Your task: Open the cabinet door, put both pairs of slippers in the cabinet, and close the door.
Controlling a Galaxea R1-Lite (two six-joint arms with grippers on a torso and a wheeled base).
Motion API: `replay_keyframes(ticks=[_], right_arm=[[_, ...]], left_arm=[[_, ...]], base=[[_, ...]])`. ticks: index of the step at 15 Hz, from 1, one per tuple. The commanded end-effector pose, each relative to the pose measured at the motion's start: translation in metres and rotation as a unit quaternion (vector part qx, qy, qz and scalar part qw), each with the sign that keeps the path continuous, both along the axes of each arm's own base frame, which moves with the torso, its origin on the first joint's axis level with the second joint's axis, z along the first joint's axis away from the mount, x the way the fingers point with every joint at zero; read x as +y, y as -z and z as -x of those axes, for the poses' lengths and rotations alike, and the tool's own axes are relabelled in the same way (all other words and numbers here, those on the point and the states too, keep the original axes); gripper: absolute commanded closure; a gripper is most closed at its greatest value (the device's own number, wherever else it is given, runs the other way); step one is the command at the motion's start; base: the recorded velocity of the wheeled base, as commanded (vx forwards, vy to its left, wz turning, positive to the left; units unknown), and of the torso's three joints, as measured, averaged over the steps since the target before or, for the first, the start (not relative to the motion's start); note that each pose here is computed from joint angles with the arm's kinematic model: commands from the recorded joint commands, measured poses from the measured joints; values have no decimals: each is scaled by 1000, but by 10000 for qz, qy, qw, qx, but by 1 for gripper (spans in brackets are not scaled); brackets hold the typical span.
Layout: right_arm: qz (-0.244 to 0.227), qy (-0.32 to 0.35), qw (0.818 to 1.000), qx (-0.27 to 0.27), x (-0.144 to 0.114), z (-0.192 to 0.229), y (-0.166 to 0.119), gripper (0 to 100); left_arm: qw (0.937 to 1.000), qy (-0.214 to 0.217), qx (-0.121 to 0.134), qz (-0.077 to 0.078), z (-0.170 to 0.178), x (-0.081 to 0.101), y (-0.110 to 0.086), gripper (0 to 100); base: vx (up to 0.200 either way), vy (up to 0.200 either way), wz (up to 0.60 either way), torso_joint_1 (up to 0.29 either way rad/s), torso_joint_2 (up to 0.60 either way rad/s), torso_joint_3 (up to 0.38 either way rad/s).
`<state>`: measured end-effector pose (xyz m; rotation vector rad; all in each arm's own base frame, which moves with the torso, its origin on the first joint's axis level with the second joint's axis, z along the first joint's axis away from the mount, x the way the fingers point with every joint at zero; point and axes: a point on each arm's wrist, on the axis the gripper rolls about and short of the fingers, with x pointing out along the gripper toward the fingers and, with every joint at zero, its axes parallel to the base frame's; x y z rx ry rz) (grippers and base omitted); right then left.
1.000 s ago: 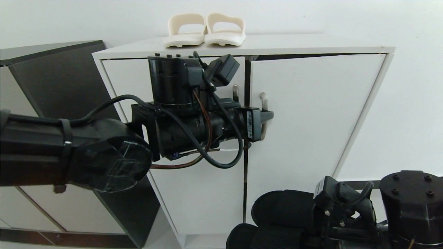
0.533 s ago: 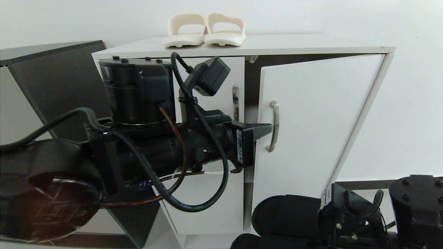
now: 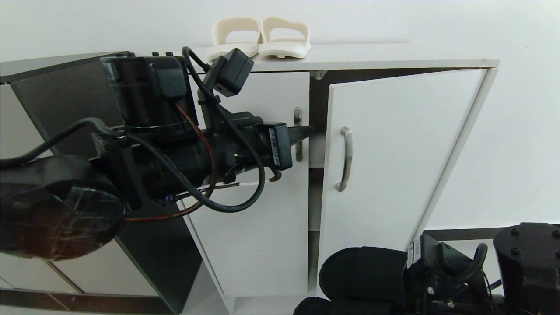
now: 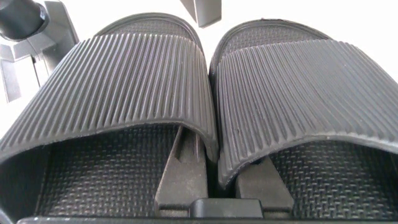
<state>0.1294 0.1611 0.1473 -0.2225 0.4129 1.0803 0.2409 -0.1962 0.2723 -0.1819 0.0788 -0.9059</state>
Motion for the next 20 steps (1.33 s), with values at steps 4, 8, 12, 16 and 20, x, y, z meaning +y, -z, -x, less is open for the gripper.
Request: replay_keyframes(ticks=[4, 8, 12, 16, 20], right_arm=[[24, 1, 10000, 13, 0, 0, 1, 100], [42, -6, 10000, 28, 1, 0, 2, 100], [157, -146, 9997, 144, 0, 7, 9, 100], [297, -579, 9978, 162, -3, 28, 19, 100], [142, -971, 9952, 19, -4, 47, 12, 100]], left_arm=[[9998, 193, -2, 0, -25, -37, 6, 100], [9998, 178, -66, 55, -28, -42, 2, 100], [9998, 155, -83, 79, -27, -41, 0, 100], [9981, 547, -148, 220, 16, -55, -10, 100], [9945, 1021, -101, 188, 39, -77, -7, 100]], base=[[0, 0, 0, 0, 0, 0], [0, 0, 0, 0, 0, 0], [-50, 0, 0, 2, -1, 1], [-200, 0, 0, 2, 0, 0], [-200, 0, 0, 0, 1, 7]])
